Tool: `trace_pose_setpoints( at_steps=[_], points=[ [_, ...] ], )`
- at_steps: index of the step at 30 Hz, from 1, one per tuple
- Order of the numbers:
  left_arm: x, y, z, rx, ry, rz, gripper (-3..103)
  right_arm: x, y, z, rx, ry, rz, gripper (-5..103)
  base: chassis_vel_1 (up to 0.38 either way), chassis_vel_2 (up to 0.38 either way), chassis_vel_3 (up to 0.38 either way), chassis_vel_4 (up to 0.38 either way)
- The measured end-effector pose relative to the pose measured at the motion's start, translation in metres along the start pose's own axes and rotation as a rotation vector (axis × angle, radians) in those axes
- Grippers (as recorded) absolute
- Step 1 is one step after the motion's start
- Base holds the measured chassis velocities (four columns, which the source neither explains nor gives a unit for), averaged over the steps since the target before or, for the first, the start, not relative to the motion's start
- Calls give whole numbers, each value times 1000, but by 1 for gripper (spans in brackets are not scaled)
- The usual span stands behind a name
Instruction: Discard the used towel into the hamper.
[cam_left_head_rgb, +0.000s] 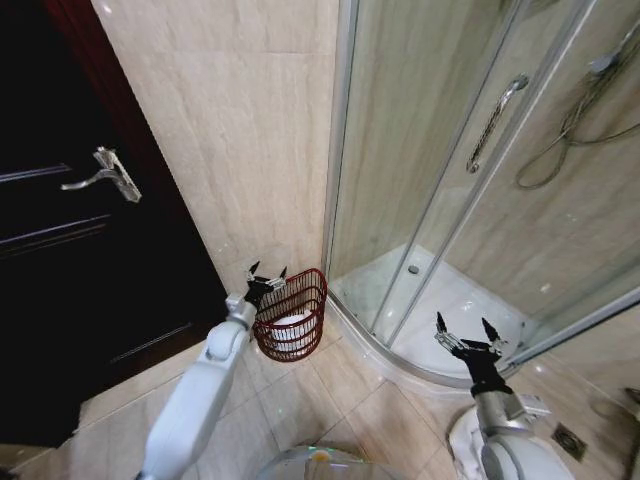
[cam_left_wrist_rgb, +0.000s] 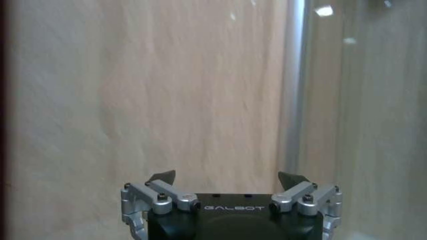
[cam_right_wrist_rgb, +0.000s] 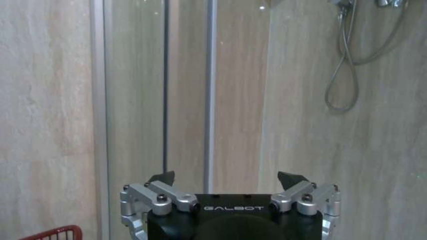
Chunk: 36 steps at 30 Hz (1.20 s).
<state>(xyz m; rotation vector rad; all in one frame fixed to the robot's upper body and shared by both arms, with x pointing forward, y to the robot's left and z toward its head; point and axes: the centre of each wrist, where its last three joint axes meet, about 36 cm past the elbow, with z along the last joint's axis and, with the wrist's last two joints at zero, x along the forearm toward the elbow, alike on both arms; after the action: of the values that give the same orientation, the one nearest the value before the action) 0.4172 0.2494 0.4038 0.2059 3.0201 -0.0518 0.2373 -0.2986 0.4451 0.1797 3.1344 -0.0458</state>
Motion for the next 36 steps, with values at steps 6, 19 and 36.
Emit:
trace_pose_setpoints(
  at_steps=[6, 19, 36],
  points=[
    [38, 5, -17, -28, -58, -112, 100, -1, 0, -6, 5, -13, -9, 100, 0, 0, 0, 0],
    [135, 21, 6, -31, -49, -181, 100, 4, -1, -9, -7, -17, 1, 100, 0, 0, 0, 0],
    [106, 15, -6, -59, -81, -122, 100, 11, -13, -15, 17, 12, 17, 100, 0, 0, 0, 0]
  ],
)
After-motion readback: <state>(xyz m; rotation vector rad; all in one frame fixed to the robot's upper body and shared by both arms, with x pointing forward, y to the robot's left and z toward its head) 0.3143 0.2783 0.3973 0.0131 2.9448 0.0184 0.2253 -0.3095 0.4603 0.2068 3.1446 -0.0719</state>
